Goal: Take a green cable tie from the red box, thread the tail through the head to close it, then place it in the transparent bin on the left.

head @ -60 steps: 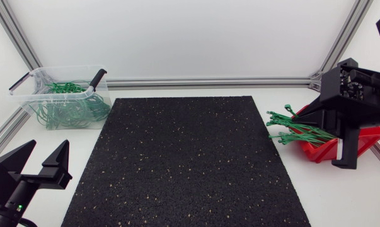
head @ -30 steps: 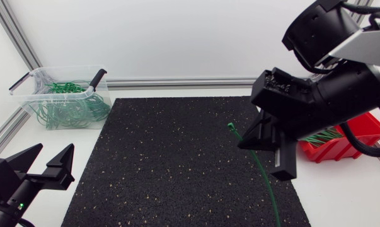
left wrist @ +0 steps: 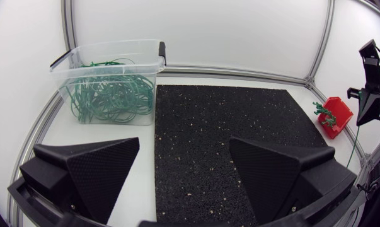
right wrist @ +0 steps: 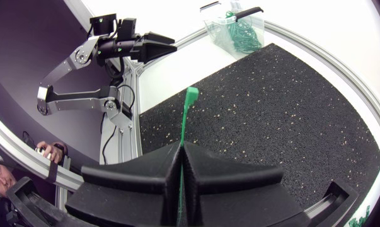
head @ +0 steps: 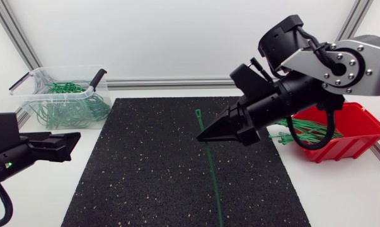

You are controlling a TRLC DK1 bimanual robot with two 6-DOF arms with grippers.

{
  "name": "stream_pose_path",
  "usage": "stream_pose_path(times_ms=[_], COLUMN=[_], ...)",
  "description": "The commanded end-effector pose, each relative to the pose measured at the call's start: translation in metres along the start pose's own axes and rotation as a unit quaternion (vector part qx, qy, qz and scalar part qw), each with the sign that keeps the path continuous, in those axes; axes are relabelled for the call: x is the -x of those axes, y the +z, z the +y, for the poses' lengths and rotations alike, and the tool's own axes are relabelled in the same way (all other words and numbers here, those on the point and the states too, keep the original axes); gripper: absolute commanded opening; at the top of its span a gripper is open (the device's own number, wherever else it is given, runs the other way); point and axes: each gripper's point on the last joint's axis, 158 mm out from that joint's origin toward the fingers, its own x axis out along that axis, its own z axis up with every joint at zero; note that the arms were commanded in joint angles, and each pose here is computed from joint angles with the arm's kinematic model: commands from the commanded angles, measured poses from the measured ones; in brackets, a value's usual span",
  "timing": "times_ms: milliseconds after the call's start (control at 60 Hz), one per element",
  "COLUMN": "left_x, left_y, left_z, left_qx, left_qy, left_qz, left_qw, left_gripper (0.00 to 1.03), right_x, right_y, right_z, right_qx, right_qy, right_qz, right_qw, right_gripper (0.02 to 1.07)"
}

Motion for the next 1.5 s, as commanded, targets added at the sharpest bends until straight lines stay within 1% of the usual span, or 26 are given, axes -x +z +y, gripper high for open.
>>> stream_pose_path(times_ms=[0,33,83,167,217,300,400,450,533,667,717,800,833,933,1033,1100,1250,1433,1483], left_x=[0.002,0.001,0.000,-0.002,-0.002,-0.003,-0.011,-0.014,-0.017,-0.008,-0.004,0.007,0.008,0.009,0.014,0.016,0.015,0.022,0.024], left_y=[0.020,0.022,0.029,0.042,0.050,0.060,0.058,0.056,0.054,0.054,0.052,0.049,0.048,0.048,0.042,0.039,0.034,0.043,0.044], left_z=[-0.014,-0.022,-0.043,-0.054,-0.065,-0.091,-0.119,-0.127,-0.142,-0.169,-0.182,-0.203,-0.207,-0.222,-0.233,-0.240,-0.248,-0.263,-0.268], left_qx=[-0.037,-0.044,-0.059,-0.068,-0.070,-0.073,-0.065,-0.064,-0.082,-0.091,-0.093,-0.093,-0.092,-0.102,-0.102,-0.106,-0.103,-0.104,-0.105], left_qy=[-0.021,-0.033,-0.069,-0.090,-0.119,-0.187,-0.274,-0.300,-0.327,-0.387,-0.416,-0.477,-0.491,-0.513,-0.545,-0.557,-0.575,-0.592,-0.597], left_qz=[-0.011,-0.011,-0.019,-0.041,-0.051,-0.056,-0.020,-0.009,-0.001,0.002,0.009,0.017,0.017,0.011,0.019,0.021,0.030,0.031,0.031], left_qw=[0.999,0.998,0.996,0.993,0.989,0.978,0.959,0.952,0.941,0.918,0.904,0.874,0.866,0.852,0.832,0.823,0.811,0.799,0.795], left_gripper=[0.97,0.97,0.96,0.95,0.93,0.93,0.93,0.94,0.94,0.95,0.95,0.95,0.95,0.95,0.95,0.95,0.95,0.94,0.93], right_x=[-0.009,-0.013,-0.019,-0.028,-0.033,-0.037,-0.040,-0.042,-0.048,-0.053,-0.055,-0.055,-0.055,-0.050,-0.043,-0.040,-0.035,-0.033,-0.033], right_y=[-0.008,-0.009,-0.011,-0.011,-0.010,-0.009,-0.008,-0.009,-0.010,-0.007,-0.006,-0.004,-0.002,0.004,0.011,0.015,0.019,0.019,0.018], right_z=[-0.007,-0.010,-0.012,-0.018,-0.020,-0.024,-0.026,-0.027,-0.023,-0.016,-0.015,-0.012,-0.011,-0.007,-0.002,0.000,0.007,0.009,0.009], right_qx=[-0.041,-0.046,-0.059,-0.070,-0.071,-0.072,-0.068,-0.066,-0.058,-0.046,-0.042,-0.038,-0.036,-0.032,-0.022,-0.020,-0.015,-0.011,-0.012], right_qy=[0.014,0.016,0.027,0.036,0.040,0.045,0.048,0.048,0.052,0.058,0.060,0.063,0.068,0.073,0.075,0.075,0.082,0.083,0.084], right_qz=[0.001,0.004,0.004,-0.004,-0.005,-0.010,-0.019,-0.024,-0.029,-0.031,-0.031,-0.033,-0.035,-0.048,-0.063,-0.070,-0.079,-0.088,-0.088], right_qw=[0.999,0.999,0.998,0.997,0.997,0.996,0.996,0.996,0.997,0.997,0.997,0.997,0.996,0.996,0.995,0.994,0.993,0.993,0.992], right_gripper=[0.08,0.08,0.08,0.08,0.08,0.08,0.08,0.08,0.08,0.08,0.08,0.08,0.08,0.08,0.08,0.08,0.08,0.08,0.08])
